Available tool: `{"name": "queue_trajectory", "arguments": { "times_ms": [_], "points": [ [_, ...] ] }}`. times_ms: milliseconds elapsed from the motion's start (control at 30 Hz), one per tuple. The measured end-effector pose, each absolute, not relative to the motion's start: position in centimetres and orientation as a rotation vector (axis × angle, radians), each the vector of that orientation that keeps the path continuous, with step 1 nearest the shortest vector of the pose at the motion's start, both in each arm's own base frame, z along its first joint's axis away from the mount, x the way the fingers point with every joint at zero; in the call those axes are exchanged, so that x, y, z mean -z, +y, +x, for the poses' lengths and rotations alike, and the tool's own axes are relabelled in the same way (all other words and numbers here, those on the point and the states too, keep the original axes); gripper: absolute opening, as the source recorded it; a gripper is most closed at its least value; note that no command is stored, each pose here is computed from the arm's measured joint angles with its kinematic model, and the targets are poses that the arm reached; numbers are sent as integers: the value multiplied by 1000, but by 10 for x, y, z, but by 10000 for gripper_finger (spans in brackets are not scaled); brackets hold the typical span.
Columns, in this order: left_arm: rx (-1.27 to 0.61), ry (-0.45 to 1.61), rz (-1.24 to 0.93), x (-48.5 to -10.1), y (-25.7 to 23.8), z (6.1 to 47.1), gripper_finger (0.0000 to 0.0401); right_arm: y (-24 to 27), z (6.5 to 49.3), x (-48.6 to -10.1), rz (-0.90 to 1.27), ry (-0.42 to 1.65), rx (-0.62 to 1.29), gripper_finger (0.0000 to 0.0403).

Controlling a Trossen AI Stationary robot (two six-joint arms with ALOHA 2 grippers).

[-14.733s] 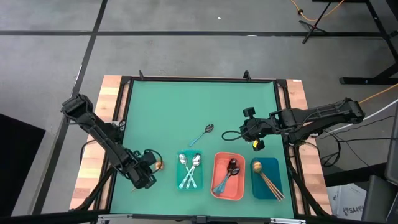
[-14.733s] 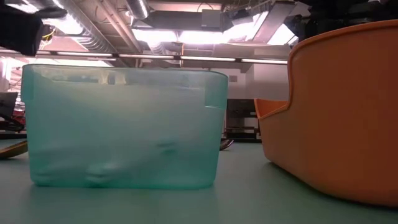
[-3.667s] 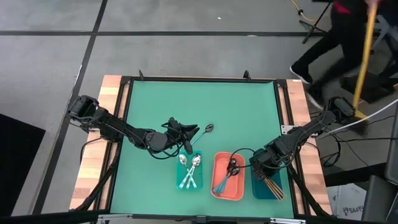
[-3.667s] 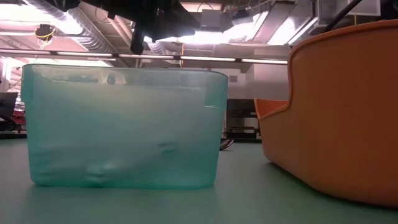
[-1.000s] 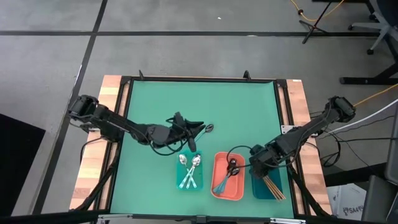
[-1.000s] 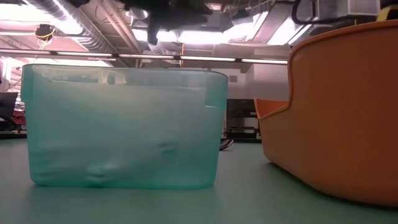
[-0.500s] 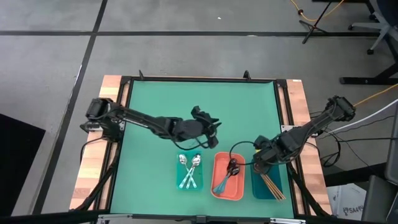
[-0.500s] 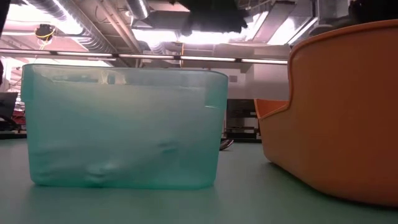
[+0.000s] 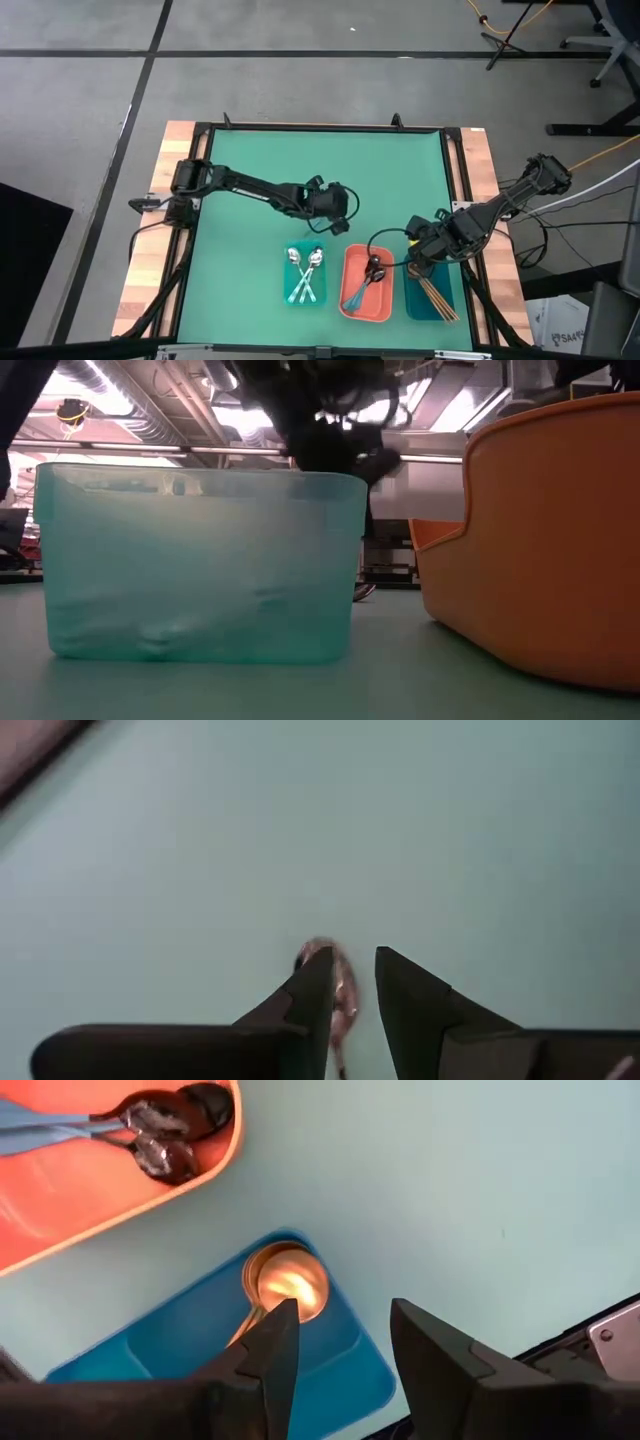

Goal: Sort silverware by color (type)
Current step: Put the blue spoon into the orange bin

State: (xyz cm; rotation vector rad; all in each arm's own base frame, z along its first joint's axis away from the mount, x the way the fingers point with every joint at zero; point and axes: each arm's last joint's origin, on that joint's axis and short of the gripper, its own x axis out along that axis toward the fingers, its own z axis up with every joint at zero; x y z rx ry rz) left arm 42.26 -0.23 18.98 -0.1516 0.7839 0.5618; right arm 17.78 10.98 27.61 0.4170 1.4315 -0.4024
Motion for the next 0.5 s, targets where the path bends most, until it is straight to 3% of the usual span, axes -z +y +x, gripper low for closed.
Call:
{"name": "queue_trajectory", "arguments": {
  "times_ms": [500],
  "points": [
    [-517, 1048, -237, -135, 15, 420, 73, 110, 179, -276, 407, 1409, 411, 150]
  ]
}}
